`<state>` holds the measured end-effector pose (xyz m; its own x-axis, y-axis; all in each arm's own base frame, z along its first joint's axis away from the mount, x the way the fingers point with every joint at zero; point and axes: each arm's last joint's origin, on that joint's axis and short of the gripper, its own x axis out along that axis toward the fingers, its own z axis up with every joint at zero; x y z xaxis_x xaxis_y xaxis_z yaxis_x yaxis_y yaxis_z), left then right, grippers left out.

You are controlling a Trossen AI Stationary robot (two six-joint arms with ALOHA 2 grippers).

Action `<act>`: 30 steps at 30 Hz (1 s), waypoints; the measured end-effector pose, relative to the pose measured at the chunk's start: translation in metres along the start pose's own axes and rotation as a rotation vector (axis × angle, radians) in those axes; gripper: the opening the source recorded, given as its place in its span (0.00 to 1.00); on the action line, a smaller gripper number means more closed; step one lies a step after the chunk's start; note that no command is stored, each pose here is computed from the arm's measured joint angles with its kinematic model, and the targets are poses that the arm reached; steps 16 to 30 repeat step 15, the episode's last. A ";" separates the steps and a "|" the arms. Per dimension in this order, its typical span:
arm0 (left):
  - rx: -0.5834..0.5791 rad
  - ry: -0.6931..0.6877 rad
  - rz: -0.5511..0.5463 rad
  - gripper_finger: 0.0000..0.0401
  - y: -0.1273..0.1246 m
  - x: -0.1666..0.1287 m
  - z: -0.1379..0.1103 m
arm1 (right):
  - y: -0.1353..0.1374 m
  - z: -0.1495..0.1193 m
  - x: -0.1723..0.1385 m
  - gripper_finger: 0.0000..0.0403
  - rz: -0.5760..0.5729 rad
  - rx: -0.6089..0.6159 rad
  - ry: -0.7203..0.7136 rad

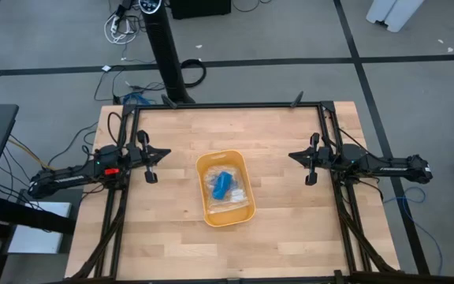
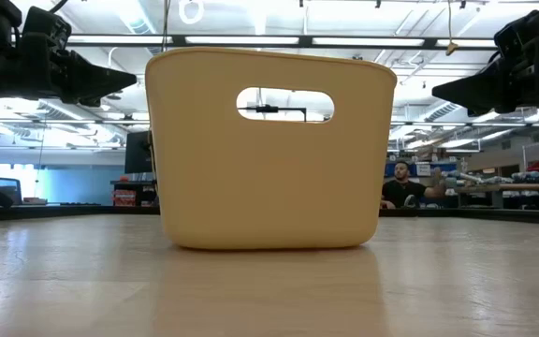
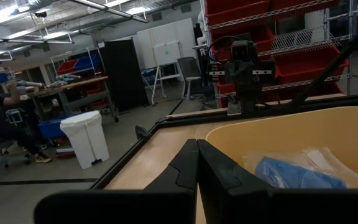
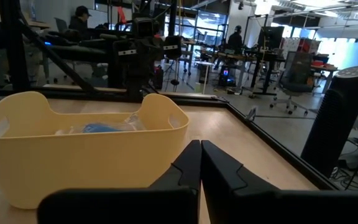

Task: Roll bandage
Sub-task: Return to Home Position

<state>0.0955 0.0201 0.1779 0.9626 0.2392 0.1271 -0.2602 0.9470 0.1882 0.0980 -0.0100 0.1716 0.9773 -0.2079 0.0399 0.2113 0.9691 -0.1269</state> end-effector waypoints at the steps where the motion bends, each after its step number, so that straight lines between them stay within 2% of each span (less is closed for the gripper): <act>1: 0.000 0.001 0.000 0.03 0.000 0.000 0.000 | 0.000 0.000 0.000 0.03 0.000 0.000 0.001; 30: 0.000 0.000 0.000 0.03 0.000 0.000 0.000 | 0.000 0.000 0.000 0.02 0.000 0.000 0.000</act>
